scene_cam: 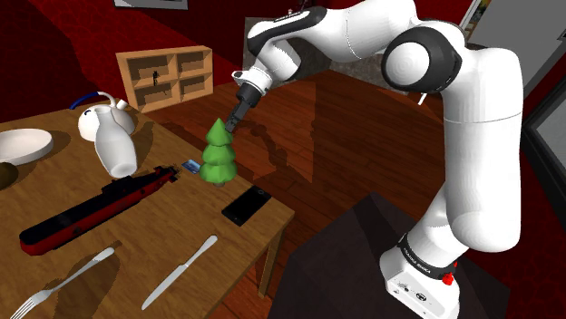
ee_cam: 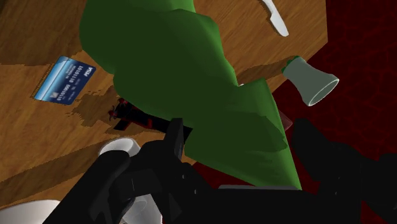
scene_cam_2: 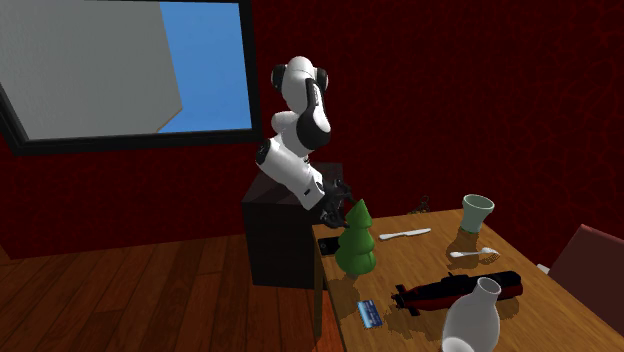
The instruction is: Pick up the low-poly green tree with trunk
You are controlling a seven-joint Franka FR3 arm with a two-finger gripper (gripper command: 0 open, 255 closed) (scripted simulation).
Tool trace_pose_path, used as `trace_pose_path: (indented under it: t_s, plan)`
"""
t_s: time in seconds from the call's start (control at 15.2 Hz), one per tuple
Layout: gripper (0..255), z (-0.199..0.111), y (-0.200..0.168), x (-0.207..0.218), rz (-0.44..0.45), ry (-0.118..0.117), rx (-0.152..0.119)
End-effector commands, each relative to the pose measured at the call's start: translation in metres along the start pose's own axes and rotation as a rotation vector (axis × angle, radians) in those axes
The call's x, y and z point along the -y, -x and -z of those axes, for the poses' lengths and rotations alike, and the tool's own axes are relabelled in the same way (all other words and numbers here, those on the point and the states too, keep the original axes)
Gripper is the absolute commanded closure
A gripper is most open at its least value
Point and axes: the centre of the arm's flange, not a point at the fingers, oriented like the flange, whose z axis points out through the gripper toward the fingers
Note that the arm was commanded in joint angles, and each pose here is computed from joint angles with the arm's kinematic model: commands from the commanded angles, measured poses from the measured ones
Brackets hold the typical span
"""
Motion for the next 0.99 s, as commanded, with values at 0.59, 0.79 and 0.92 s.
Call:
trace_pose_path:
  t_s: [0.59, 0.79, 0.92]
  plan:
    - [255, 0.017, -0.012, 0.014, -0.002, 0.0, 0.001]
    - [255, 0.028, -0.02, 0.022, -0.002, 0.0, 0.001]
    - [255, 0.035, -0.025, 0.028, -0.002, 0.0, 0.001]
